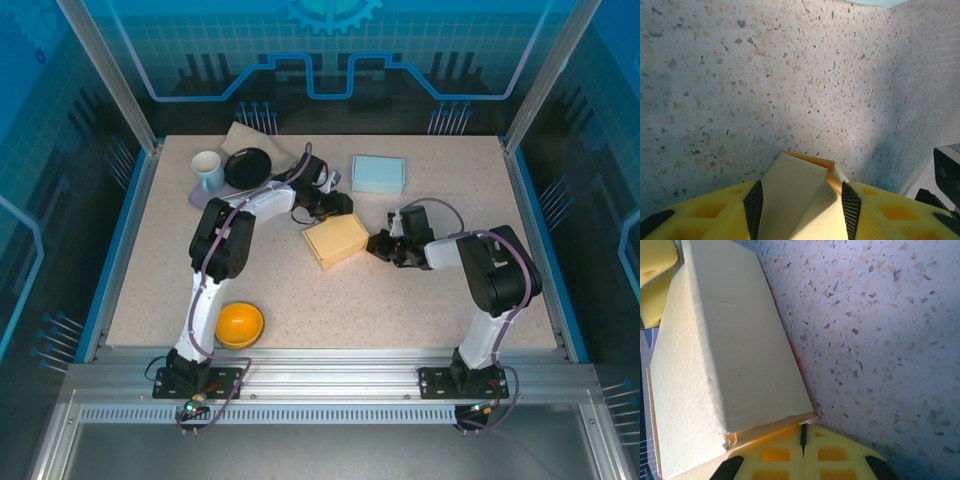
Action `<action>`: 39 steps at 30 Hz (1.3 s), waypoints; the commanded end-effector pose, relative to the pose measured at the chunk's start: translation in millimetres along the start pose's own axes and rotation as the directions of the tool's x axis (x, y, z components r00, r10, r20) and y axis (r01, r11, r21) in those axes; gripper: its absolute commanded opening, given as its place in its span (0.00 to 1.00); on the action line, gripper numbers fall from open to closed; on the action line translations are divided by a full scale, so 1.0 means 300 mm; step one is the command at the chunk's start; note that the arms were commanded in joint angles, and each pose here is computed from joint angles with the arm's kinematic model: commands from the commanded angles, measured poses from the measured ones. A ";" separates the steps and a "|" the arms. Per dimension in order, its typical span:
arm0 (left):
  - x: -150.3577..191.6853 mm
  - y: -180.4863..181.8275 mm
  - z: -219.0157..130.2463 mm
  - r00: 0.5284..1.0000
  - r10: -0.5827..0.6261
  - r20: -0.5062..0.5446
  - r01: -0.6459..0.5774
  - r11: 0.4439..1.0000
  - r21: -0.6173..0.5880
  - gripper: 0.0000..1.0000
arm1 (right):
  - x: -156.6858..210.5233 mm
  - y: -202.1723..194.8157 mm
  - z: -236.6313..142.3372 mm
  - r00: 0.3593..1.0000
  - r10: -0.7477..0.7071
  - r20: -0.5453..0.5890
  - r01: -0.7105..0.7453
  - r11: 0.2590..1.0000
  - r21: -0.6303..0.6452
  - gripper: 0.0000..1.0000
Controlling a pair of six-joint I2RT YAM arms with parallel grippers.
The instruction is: Fold the paper box
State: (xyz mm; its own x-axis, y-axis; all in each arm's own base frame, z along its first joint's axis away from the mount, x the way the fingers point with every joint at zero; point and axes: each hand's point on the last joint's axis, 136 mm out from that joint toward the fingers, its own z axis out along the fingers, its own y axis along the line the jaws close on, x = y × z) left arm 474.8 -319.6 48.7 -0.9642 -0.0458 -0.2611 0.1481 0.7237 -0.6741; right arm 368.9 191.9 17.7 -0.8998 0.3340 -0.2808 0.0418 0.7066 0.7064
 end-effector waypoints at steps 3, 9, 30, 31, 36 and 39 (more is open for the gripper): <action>0.301 -0.234 0.103 0.967 -0.033 -0.254 0.076 0.984 0.160 0.48 | -0.175 0.206 -0.009 0.977 -0.132 0.166 0.161 0.971 -0.175 0.01; 0.235 -0.126 0.050 0.965 -0.182 -0.187 0.194 0.980 0.049 0.48 | -0.163 0.142 -0.035 0.985 -0.126 0.117 0.133 0.990 -0.052 0.01; 0.207 0.084 -0.282 0.938 -0.343 0.048 0.345 0.938 -0.040 0.59 | 0.132 -0.038 -0.231 0.985 -0.102 -0.136 0.123 0.981 0.153 0.03; 0.234 0.093 -0.278 0.939 -0.340 0.041 0.342 0.939 -0.047 0.59 | 0.161 -0.030 -0.220 0.984 -0.094 -0.150 0.115 0.984 0.134 0.01; 0.311 0.123 -0.241 0.934 -0.357 0.008 0.357 0.932 -0.064 0.59 | 0.249 0.023 -0.148 0.984 -0.053 -0.168 0.062 0.997 0.048 0.00; 0.333 0.109 -0.233 0.936 -0.351 0.012 0.351 0.933 -0.079 0.59 | 0.288 0.049 -0.105 0.983 -0.047 -0.179 0.053 0.998 0.032 0.00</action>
State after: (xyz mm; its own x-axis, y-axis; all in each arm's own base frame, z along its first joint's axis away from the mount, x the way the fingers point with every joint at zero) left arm 367.2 -243.3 39.7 -0.9515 -0.3073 0.0139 -0.2430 0.7233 -0.6463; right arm 276.5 191.3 22.0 -0.9655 0.1597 -0.2058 -0.0010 0.7878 0.6160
